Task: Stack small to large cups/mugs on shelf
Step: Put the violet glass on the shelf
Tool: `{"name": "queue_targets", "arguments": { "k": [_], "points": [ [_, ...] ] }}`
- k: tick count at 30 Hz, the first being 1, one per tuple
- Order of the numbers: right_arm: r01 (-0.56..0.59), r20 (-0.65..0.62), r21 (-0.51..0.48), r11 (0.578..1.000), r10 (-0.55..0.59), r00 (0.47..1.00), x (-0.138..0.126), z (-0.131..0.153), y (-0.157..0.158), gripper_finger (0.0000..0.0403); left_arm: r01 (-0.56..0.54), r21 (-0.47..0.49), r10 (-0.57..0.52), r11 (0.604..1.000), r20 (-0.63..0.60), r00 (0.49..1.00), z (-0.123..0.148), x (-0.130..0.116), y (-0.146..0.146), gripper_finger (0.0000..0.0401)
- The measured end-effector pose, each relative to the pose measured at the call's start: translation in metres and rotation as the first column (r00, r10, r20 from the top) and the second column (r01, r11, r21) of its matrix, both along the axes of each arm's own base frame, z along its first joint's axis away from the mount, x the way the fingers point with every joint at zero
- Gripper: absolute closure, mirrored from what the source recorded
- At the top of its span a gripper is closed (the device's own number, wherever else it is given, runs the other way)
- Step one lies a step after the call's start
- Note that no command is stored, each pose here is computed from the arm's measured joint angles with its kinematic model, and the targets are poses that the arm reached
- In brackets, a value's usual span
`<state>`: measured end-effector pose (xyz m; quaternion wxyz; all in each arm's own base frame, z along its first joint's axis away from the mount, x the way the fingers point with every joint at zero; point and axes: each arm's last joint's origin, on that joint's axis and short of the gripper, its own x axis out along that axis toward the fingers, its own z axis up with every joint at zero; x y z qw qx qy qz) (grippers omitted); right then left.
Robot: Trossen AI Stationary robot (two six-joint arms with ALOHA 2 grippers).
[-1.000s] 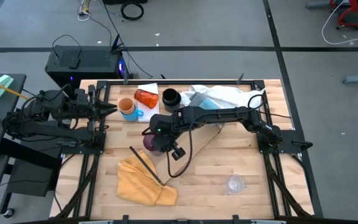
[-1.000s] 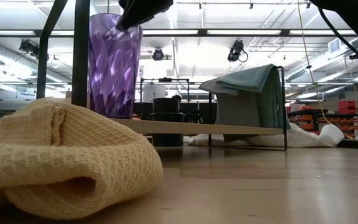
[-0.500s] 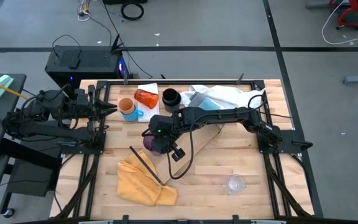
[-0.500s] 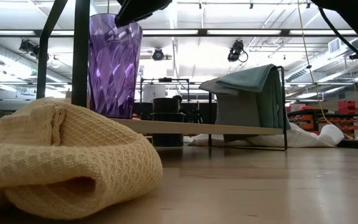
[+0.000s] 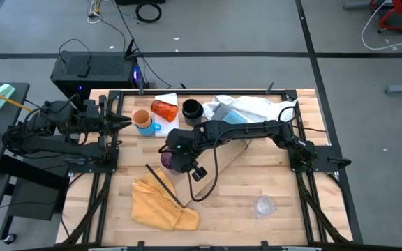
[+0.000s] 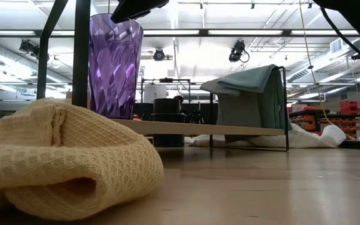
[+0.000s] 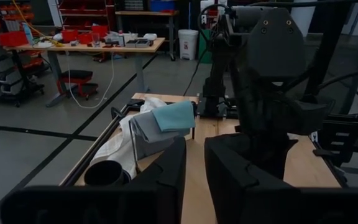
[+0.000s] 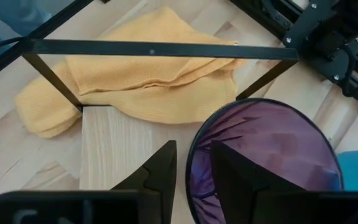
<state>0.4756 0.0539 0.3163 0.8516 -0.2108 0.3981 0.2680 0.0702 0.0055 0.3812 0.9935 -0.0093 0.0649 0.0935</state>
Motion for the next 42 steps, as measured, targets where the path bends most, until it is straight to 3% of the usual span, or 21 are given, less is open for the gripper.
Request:
{"name": "queue_targets", "arguments": {
  "k": [18, 24, 27, 31, 42],
  "points": [
    [0.053, 0.051, -0.026, 0.998, -0.052, 0.997, -0.015, 0.028, -0.013, 0.0298, -0.001, -0.004, 0.001, 1.000, -0.013, 1.000, -0.001, 0.000, 0.000, 0.0330],
    [0.158, 0.096, -0.014, 0.987, -0.156, 0.983, -0.028, 0.054, -0.041, 0.0301, 0.000, -0.008, 0.000, 1.000, -0.015, 1.000, -0.002, 0.000, 0.000, 0.0337],
    [0.226, 0.074, 0.002, 0.974, -0.225, 0.971, -0.033, 0.057, -0.057, 0.0330, -0.001, -0.009, 0.001, 1.000, -0.018, 1.000, -0.002, 0.000, 0.000, 0.0339],
    [0.265, 0.028, -0.003, 0.964, -0.265, 0.964, -0.037, 0.055, -0.071, 0.0393, -0.001, -0.010, 0.001, 1.000, -0.018, 1.000, -0.002, 0.000, 0.000, 0.0336],
    [0.265, -0.104, -0.034, 0.964, -0.267, 0.958, -0.029, 0.004, -0.076, 0.0400, -0.001, -0.010, 0.001, 1.000, -0.018, 1.000, -0.002, 0.000, 0.000, 0.0333]
  ]
}}
